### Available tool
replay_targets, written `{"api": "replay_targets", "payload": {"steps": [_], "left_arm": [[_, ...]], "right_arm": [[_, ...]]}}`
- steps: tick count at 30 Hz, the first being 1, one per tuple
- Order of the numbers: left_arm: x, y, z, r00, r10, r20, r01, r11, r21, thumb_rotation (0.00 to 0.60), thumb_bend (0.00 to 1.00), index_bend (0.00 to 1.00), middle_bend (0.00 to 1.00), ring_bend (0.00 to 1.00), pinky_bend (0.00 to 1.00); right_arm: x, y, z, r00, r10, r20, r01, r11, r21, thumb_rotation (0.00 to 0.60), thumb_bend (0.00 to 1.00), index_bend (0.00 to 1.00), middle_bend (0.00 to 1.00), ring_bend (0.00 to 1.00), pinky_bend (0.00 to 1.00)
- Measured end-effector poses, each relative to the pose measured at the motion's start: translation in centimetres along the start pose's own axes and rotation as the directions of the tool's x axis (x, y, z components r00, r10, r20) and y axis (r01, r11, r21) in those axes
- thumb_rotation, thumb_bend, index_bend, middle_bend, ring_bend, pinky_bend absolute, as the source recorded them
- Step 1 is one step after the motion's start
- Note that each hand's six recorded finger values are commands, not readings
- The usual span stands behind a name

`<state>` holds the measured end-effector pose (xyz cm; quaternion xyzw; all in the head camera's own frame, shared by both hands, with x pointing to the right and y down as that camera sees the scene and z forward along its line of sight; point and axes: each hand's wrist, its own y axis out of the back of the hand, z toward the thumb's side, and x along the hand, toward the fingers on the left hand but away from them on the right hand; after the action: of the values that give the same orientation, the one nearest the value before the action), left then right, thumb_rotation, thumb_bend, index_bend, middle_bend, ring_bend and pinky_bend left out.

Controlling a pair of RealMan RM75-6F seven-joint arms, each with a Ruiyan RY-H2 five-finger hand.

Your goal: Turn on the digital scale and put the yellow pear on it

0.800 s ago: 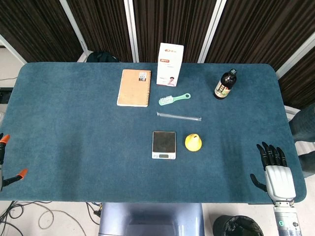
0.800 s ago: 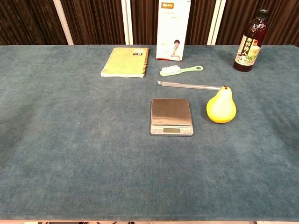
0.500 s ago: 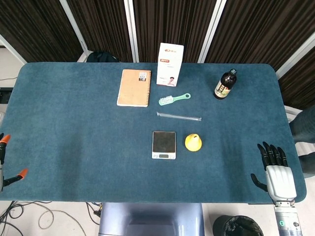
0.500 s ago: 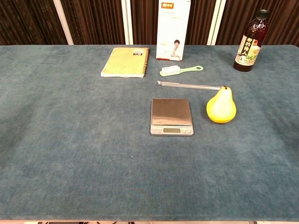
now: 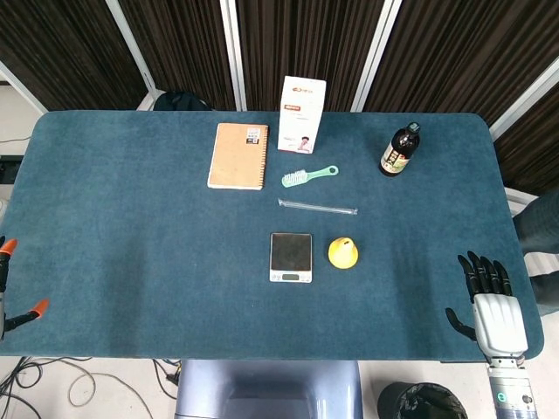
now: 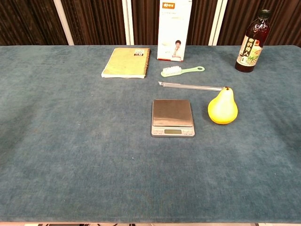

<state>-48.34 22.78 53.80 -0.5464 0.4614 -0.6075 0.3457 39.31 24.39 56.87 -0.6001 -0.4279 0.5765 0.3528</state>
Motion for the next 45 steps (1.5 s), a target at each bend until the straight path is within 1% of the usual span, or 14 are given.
{"api": "replay_targets", "payload": {"steps": [3,6,10,11,14,18,19,23,26,28,31,34,37,45], "left_arm": [[-0.1,-0.1,0.1,1.000,-0.006,0.003,0.006,1.000,0.002,0.600,0.10,0.07,0.00,0.00,0.00],[-0.1,-0.1,0.0,1.000,-0.007,0.000,0.007,1.000,-0.002,0.600,0.10,0.07,0.00,0.00,0.00],[-0.1,0.1,-0.2,1.000,0.001,-0.009,-0.001,1.000,-0.001,0.600,0.10,0.07,0.00,0.00,0.00],[-0.1,0.1,-0.2,1.000,0.001,-0.010,-0.001,1.000,-0.001,0.600,0.10,0.07,0.00,0.00,0.00],[-0.1,0.0,-0.1,1.000,-0.004,-0.006,0.004,1.000,-0.001,0.600,0.10,0.07,0.00,0.00,0.00],[-0.2,0.0,0.0,1.000,-0.006,-0.003,0.006,1.000,-0.002,0.600,0.10,0.07,0.00,0.00,0.00],[-0.2,0.0,-0.1,1.000,-0.005,-0.005,0.005,1.000,-0.003,0.600,0.10,0.07,0.00,0.00,0.00],[-0.1,0.0,-0.2,1.000,-0.006,-0.009,0.006,1.000,-0.003,0.600,0.10,0.07,0.00,0.00,0.00],[-0.1,0.0,-0.2,1.000,-0.009,-0.009,0.009,1.000,-0.003,0.600,0.10,0.07,0.00,0.00,0.00],[-0.1,0.0,-0.3,1.000,-0.010,-0.011,0.010,1.000,-0.004,0.600,0.10,0.07,0.00,0.00,0.00],[0.0,0.0,-0.4,1.000,-0.010,-0.015,0.010,1.000,-0.005,0.600,0.10,0.07,0.00,0.00,0.00],[0.0,-0.1,-0.4,1.000,-0.014,-0.016,0.013,1.000,-0.004,0.600,0.10,0.07,0.00,0.00,0.00],[0.1,-0.1,-0.5,1.000,-0.016,-0.019,0.016,1.000,-0.003,0.600,0.10,0.07,0.00,0.00,0.00],[0.2,-0.2,-0.6,0.999,-0.019,-0.026,0.019,1.000,0.000,0.600,0.10,0.07,0.00,0.00,0.00]], "right_arm": [[0.0,0.1,0.1,1.000,-0.002,-0.009,0.002,1.000,-0.010,0.600,0.33,0.01,0.06,0.01,0.00],[0.0,0.2,0.5,1.000,-0.010,-0.026,0.009,1.000,-0.025,0.600,0.33,0.01,0.06,0.07,0.04],[0.2,0.5,1.4,0.998,-0.012,-0.069,0.005,0.996,-0.093,0.600,0.33,0.01,0.12,0.18,0.17],[0.3,0.6,1.7,0.997,-0.008,-0.083,-0.002,0.993,-0.114,0.600,0.33,0.01,0.15,0.21,0.21],[0.6,0.9,2.7,0.989,0.025,-0.148,-0.050,0.984,-0.172,0.600,0.33,0.01,0.29,0.38,0.40],[0.0,1.8,4.2,0.965,0.092,-0.247,-0.134,0.979,-0.157,0.600,0.35,0.02,0.42,0.53,0.61],[-0.2,1.8,4.6,0.958,0.110,-0.266,-0.153,0.977,-0.149,0.600,0.37,0.02,0.45,0.55,0.63],[-1.3,1.5,6.9,0.921,0.191,-0.339,-0.246,0.961,-0.125,0.600,0.47,0.03,0.55,0.62,0.65],[-2.2,0.9,8.5,0.895,0.241,-0.375,-0.297,0.950,-0.098,0.600,0.59,0.03,0.63,0.69,0.69],[-2.8,0.5,9.3,0.884,0.260,-0.388,-0.311,0.947,-0.075,0.600,0.68,0.03,0.68,0.74,0.73],[-3.6,-0.2,10.7,0.873,0.276,-0.401,-0.317,0.948,-0.038,0.600,0.79,0.03,0.74,0.79,0.75],[-4.3,-1.3,12.1,0.868,0.284,-0.407,-0.314,0.949,-0.007,0.600,0.84,0.03,0.78,0.84,0.77],[-4.8,-2.6,13.6,0.862,0.300,-0.408,-0.318,0.948,0.025,0.600,0.85,0.03,0.79,0.85,0.79],[-5.2,-6.2,17.6,0.830,0.372,-0.415,-0.340,0.928,0.153,0.600,0.89,0.03,0.79,0.86,0.83]]}}
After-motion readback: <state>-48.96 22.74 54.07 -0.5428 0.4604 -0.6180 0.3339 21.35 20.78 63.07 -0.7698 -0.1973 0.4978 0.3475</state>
